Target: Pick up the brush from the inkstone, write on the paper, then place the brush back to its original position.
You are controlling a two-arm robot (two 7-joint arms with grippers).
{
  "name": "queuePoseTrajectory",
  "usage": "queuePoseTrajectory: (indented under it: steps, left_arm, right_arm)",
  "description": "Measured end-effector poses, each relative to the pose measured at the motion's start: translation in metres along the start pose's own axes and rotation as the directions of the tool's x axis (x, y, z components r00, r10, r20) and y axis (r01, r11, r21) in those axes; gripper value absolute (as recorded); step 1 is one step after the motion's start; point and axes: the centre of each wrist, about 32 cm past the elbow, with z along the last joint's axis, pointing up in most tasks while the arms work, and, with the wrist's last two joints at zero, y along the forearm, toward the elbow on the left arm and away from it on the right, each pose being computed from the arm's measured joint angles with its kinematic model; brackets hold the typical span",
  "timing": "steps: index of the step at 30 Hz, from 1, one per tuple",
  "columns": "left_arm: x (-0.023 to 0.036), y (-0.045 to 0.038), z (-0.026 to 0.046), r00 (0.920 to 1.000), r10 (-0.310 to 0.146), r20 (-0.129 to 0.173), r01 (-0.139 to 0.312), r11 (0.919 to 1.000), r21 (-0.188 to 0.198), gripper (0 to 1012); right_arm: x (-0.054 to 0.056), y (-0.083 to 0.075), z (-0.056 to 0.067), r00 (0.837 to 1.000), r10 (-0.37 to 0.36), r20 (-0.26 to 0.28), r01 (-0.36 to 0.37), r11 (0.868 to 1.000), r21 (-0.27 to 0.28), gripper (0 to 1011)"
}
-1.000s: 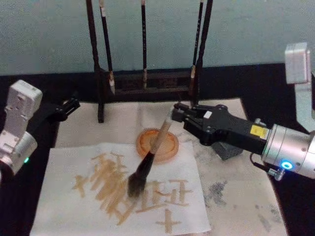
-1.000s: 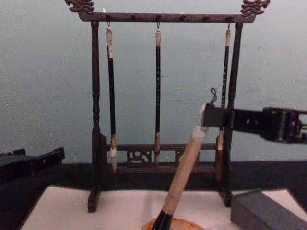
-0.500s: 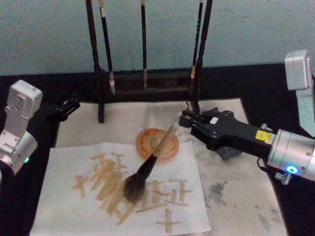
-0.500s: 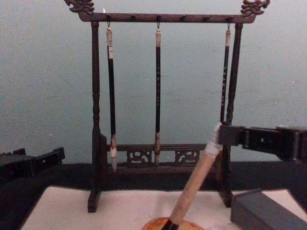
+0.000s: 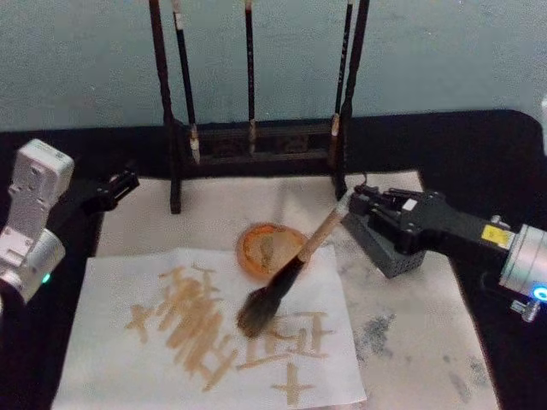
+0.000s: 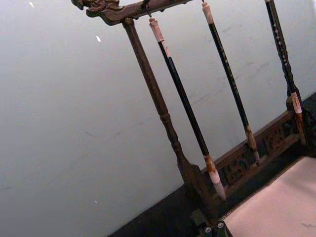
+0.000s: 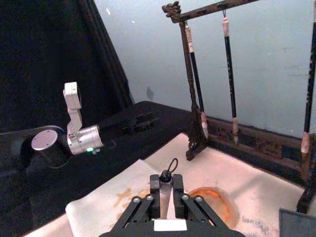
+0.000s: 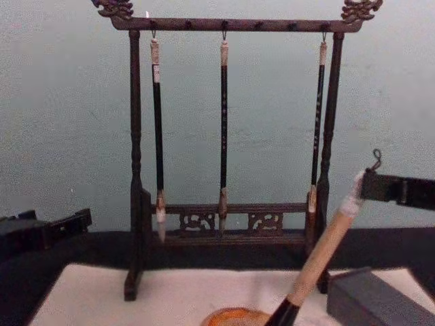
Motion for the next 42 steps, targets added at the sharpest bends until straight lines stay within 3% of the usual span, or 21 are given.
queuePoseTrajectory:
  steps: [19,31,42]
  left_arm:
    - [0.0000,0.0000,0.0000,1.0000,0.000,0.000,0.000,1.0000,0.000,1002]
    - [0.0000,0.0000,0.0000,1.0000,0.000,0.000,0.000,1.0000,0.000,1002]
    - [0.0000,0.0000,0.0000,1.0000,0.000,0.000,0.000,1.0000,0.000,1002]
  right_arm:
    - [0.000,-0.019,0.007,1.000,-0.011,-0.002,0.011,0.999,0.030,158]
    - [-0.015,-0.001,0.015,0.996,0.088,0.015,-0.089,0.994,0.063,158]
    - [-0.020,0.022,0.009,0.990,0.143,-0.005,-0.142,0.989,0.050,158]
